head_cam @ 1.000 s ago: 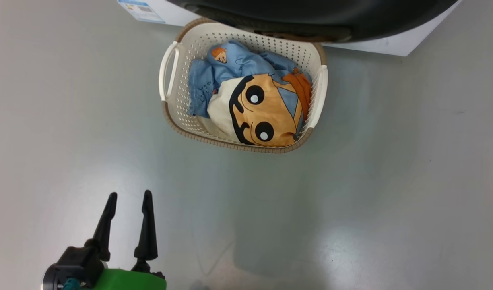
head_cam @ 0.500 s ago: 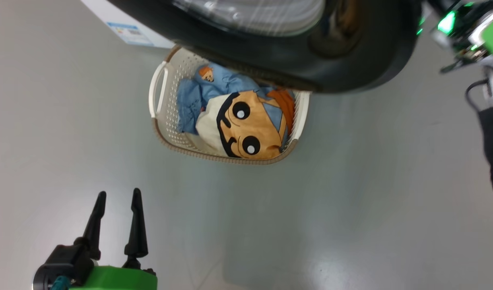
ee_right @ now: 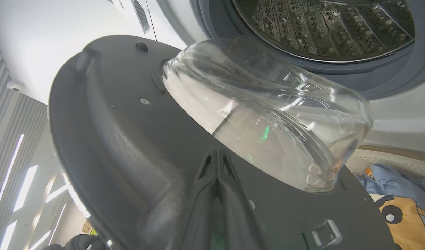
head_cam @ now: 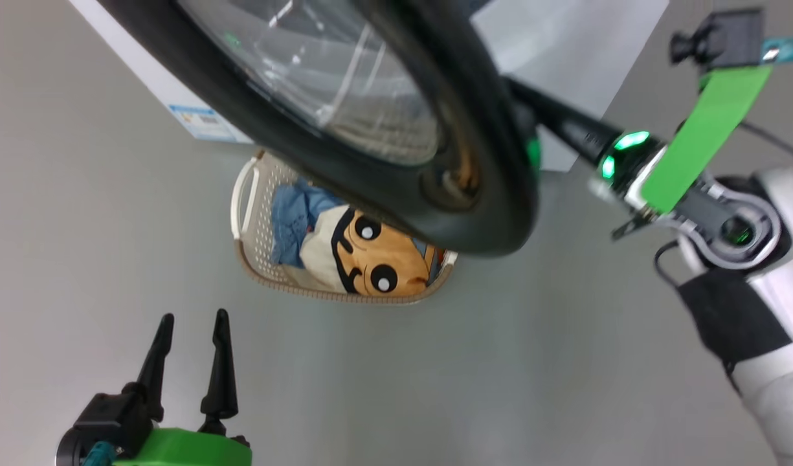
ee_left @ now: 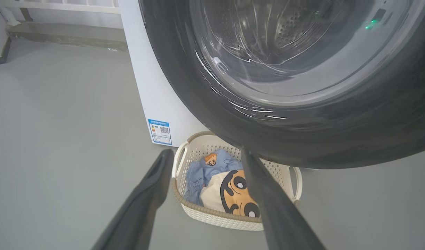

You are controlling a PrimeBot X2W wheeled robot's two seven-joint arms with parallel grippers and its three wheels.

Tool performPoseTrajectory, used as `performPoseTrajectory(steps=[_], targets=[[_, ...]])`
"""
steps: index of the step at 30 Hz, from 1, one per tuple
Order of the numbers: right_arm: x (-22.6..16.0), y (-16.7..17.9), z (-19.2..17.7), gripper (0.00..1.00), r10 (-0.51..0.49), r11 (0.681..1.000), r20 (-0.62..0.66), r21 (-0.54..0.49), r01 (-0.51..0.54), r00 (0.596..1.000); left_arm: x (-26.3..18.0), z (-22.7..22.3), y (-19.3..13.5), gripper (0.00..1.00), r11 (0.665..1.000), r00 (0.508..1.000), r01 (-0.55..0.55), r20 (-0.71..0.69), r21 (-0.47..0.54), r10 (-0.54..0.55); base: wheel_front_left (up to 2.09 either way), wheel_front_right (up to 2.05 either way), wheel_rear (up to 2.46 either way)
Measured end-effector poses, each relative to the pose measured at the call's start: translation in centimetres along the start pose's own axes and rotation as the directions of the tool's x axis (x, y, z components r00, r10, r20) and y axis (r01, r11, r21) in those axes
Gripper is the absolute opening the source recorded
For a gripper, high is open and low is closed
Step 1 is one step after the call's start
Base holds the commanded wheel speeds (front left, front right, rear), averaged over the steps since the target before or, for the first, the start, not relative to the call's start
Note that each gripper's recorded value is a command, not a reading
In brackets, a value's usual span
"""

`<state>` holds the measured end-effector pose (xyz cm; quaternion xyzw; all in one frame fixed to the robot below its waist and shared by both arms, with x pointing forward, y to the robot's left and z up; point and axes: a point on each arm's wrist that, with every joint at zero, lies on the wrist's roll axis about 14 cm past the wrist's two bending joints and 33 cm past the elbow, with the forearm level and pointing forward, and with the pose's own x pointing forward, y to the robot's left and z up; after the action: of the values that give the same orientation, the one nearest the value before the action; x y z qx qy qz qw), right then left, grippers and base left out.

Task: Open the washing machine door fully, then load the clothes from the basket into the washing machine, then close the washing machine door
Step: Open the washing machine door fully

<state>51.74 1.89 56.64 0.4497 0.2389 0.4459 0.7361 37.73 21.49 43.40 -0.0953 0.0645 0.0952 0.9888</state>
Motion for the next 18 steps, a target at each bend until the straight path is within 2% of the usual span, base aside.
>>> performPoseTrajectory(steps=[10,18], targets=[[-1.0,3.5,-4.6,0.0,0.024,1.0,-0.041,0.004,-0.023,0.999,-1.4,1.7,-0.7,1.0,0.999,0.998,0.033,0.05,-0.019,-0.032,0.0,0.0,0.0],[-0.9,4.7,-7.2,0.0,0.036,0.999,-0.059,0.018,-0.035,0.998,-2.3,2.7,-1.4,1.0,0.998,0.995,0.062,0.08,-0.026,-0.06,0.0,0.0,0.0]])
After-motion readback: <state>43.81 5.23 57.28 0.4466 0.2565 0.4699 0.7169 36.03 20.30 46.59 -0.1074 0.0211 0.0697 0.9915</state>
